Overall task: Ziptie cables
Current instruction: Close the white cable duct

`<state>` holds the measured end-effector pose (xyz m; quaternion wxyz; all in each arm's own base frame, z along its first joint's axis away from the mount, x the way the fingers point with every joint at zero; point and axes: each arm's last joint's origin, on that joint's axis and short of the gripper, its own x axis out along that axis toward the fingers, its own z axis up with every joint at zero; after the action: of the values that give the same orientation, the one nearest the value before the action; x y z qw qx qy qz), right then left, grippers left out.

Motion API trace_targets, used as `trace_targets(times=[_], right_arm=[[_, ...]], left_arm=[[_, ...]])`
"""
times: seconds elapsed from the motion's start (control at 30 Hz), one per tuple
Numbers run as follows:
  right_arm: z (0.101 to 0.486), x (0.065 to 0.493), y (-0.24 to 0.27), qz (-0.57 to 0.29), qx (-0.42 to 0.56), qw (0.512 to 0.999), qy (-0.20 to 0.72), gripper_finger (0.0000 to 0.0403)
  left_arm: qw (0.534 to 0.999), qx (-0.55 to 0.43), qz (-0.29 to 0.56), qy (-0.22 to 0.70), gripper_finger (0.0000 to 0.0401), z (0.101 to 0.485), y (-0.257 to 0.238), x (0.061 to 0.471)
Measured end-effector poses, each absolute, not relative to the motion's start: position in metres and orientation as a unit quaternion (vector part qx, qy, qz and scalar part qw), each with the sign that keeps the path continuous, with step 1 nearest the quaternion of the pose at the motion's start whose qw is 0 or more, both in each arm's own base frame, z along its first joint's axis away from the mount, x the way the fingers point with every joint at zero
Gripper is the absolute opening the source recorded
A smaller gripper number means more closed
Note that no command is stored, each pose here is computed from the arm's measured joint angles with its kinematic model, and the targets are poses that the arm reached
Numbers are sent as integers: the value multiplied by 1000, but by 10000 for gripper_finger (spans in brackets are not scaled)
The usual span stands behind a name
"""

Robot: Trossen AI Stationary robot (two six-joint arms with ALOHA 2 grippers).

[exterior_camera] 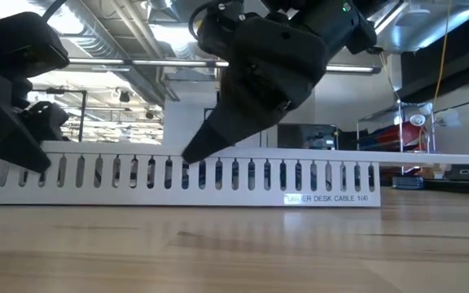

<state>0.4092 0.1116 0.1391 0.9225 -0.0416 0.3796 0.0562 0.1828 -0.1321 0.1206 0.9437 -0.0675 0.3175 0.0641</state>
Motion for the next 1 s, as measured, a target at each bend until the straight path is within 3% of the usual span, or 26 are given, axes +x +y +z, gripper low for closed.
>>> trace_targets(times=[0.6,0.83,1.0], right_arm=[[133,417,114,53,-36,937,344,211],[135,422,112,36,-33,946,321,289],[139,421,113,42,-43,945,322,340]], left_arm=[[942,-75,67,320,209,120,-131,183],[939,-107,98,313,250,122,-126,188],[935,-106,69,331,276,129,-125,194]])
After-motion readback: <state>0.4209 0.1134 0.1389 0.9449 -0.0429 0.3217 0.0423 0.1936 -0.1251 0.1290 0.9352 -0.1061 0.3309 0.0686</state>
